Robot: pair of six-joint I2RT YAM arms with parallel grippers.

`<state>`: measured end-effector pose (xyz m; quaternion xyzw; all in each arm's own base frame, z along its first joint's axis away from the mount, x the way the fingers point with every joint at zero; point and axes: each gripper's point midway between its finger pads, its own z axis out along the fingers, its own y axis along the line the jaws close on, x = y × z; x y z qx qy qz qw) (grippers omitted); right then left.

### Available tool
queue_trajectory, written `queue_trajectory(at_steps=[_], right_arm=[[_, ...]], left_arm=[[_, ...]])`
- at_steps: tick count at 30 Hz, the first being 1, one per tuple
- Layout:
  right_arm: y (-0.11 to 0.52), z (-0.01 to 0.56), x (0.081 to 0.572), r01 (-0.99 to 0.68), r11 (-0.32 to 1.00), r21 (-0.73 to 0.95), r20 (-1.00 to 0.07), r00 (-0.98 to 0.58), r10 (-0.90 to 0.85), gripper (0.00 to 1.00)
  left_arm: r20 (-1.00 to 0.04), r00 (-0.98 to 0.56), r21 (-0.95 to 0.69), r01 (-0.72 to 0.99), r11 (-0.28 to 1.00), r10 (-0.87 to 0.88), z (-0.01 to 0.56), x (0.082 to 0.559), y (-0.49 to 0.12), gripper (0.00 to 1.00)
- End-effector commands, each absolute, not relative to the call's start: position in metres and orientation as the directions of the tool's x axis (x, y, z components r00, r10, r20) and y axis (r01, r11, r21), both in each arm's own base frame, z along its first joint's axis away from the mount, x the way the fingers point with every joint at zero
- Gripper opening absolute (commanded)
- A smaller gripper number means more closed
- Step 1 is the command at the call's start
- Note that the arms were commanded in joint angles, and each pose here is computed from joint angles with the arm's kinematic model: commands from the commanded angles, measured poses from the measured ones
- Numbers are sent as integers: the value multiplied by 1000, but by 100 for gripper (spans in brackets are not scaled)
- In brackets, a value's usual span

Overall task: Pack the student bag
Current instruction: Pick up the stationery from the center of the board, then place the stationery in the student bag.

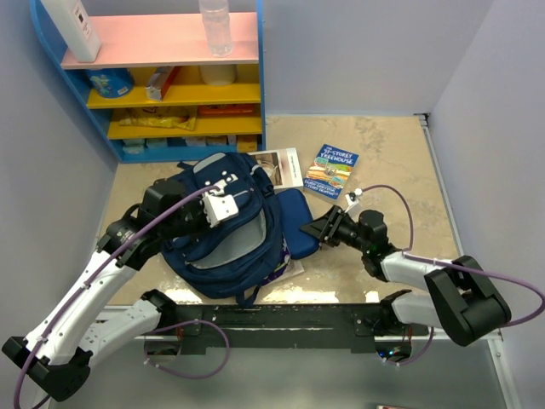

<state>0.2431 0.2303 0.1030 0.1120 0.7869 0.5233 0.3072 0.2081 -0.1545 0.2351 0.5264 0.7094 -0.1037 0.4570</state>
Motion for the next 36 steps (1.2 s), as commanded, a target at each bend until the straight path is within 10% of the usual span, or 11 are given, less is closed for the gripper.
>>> queue_trajectory(at_steps=[1, 8, 20, 36], right_arm=[[233, 117, 246, -185, 441, 878, -405, -780, 478, 44], [226, 133, 250, -205, 534, 820, -475, -764, 436, 16], [205, 226, 265, -233, 636, 735, -591, -681, 433, 0], [254, 234, 192, -307, 409, 859, -438, -855, 276, 0]], left_arm=[[-807, 133, 443, 781, 441, 575, 292, 224, -166, 0], [-808, 135, 446, 776, 445, 574, 294, 222, -164, 0], [-808, 133, 454, 762, 462, 574, 296, 225, -161, 0], [-824, 128, 466, 706, 534, 551, 308, 243, -160, 0]])
